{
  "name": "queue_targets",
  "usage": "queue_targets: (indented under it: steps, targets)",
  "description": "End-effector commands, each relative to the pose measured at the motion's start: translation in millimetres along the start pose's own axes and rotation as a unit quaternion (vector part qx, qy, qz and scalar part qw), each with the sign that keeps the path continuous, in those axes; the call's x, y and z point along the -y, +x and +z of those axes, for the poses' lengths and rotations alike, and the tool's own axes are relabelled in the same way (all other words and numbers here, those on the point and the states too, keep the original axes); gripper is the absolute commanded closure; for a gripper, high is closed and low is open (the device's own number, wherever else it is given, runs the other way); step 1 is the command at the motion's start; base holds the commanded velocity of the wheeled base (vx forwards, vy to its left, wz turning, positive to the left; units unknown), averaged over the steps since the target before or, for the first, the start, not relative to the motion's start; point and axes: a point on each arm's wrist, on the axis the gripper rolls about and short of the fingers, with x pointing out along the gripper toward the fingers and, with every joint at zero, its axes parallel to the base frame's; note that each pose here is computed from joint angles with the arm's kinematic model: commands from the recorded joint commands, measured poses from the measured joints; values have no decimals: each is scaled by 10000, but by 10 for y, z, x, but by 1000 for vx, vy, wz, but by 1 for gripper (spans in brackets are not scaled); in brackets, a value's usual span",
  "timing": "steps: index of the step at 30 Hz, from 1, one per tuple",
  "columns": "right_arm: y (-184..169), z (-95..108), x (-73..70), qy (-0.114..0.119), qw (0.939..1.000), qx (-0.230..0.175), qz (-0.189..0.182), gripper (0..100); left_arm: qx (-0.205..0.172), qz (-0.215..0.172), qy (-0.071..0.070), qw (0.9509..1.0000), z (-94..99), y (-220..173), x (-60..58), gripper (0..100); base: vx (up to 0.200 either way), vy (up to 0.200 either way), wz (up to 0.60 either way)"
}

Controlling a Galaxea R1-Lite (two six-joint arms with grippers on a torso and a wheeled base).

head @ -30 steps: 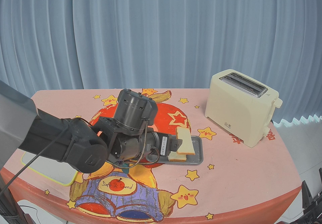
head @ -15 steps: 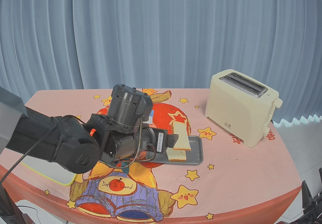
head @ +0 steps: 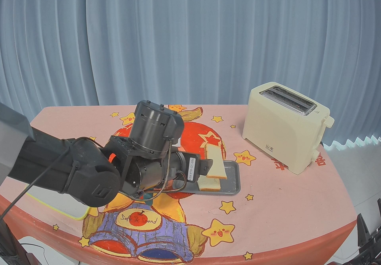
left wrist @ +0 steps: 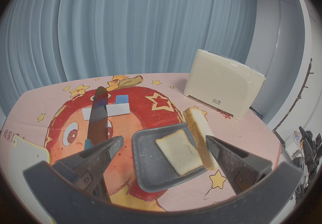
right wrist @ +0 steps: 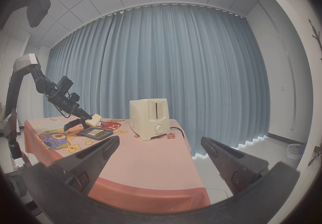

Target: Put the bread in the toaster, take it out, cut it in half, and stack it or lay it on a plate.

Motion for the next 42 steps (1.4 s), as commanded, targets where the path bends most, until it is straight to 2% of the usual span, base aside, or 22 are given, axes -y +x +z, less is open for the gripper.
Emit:
queue_targets:
  steps: [1, 11, 13, 20, 22, 28, 42]
  targets:
    - [0, -52, 2, -4, 10000, -7, 8, 0, -46, 30, 20, 10000, -27, 26, -9, 0, 0, 0, 0]
    - [0, -52, 2, 4, 10000, -7, 8, 0, -40, -43, 7, 10000, -26, 18, 31, 0, 0, 0, 0]
    - [0, -52, 2, -4, 10000, -7, 8, 0, -58, -33, 62, 10000, -42, 21, 42, 0, 0, 0, 0]
    - [0, -52, 2, 4, 10000, -7, 8, 0, -19, -37, 39, 10000, -21, 5, 45, 0, 0, 0, 0]
    - [0, -52, 2, 4, 10000, -7, 8, 0, -36, -10, 81, 10000, -31, 18, 33, 0, 0, 0, 0]
    - [0, -52, 2, 4, 10000, -6, 0, 0, -4, 43, 82, 10000, -22, 22, 28, 0, 0, 0, 0]
    - [0, -52, 2, 4, 10000, -6, 0, 0, 567, -224, -37, 9981, 232, -221, 128, 0, 0, 0, 0]
